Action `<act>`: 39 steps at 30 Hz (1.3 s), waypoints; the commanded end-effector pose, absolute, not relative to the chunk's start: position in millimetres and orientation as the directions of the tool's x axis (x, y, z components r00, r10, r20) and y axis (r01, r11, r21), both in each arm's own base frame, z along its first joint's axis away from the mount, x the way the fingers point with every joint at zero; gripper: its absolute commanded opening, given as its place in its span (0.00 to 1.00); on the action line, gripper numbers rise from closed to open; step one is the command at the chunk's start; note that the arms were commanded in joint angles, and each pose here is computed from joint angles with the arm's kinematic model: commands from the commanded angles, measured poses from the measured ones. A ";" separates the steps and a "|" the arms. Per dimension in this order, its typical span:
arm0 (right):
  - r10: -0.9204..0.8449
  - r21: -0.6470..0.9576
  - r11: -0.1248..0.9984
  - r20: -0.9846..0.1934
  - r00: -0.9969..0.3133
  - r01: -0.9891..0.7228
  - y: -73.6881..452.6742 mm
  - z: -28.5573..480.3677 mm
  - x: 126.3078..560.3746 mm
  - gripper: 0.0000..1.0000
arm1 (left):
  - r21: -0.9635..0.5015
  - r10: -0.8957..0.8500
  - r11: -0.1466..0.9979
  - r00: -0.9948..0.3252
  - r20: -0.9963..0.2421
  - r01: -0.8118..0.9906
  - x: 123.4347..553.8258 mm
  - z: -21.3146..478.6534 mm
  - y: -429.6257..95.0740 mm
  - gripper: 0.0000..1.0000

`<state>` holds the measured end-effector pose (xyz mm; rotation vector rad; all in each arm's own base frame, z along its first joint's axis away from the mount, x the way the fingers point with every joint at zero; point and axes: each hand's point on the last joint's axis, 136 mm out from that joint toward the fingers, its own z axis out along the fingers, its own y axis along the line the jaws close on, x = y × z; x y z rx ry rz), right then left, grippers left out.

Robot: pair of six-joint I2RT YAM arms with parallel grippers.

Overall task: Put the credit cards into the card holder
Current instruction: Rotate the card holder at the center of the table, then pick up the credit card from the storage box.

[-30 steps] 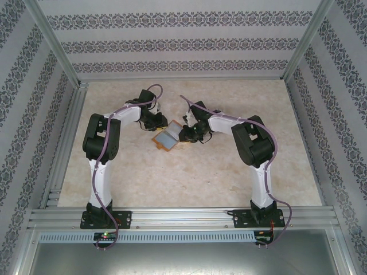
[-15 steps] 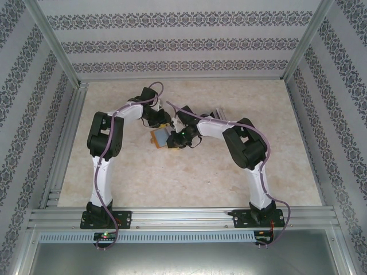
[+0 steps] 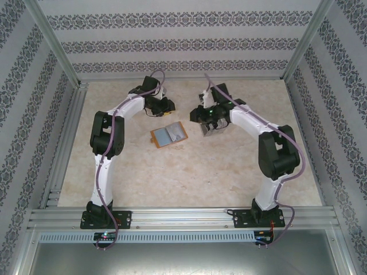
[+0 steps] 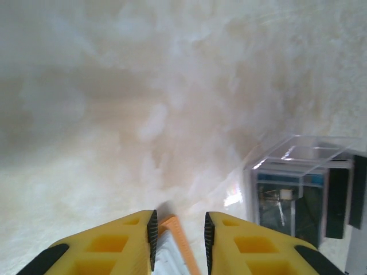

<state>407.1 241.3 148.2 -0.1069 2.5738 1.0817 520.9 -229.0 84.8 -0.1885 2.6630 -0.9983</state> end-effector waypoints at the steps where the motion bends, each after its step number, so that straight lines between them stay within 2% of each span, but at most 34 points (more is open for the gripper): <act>1: 0.088 0.644 0.745 -0.349 -0.933 -0.171 214.5 144.5 408.6 0.25 | -0.697 -0.223 0.717 -0.945 -0.242 0.009 526.4 110.8 -247.8 0.31; 9: 0.176 0.568 0.818 -0.401 -0.899 -0.093 145.1 148.1 433.6 0.27 | -0.743 -0.202 0.668 -0.948 -0.245 0.050 527.1 129.4 -288.2 0.32; 16: 0.186 0.482 0.875 -0.414 -0.891 -0.042 103.9 140.7 442.6 0.28 | -0.772 -0.169 0.632 -0.961 -0.221 0.067 516.6 128.6 -326.1 0.33; 31: 0.151 0.466 0.884 -0.365 -0.919 -0.040 99.0 123.6 460.9 0.29 | -0.792 -0.101 0.607 -0.981 -0.167 0.072 491.4 108.4 -379.8 0.33; 39: 0.092 0.431 0.901 -0.292 -0.952 -0.045 98.0 110.8 459.2 0.31 | -0.785 -0.064 0.616 -0.988 -0.142 0.072 477.6 93.9 -393.5 0.33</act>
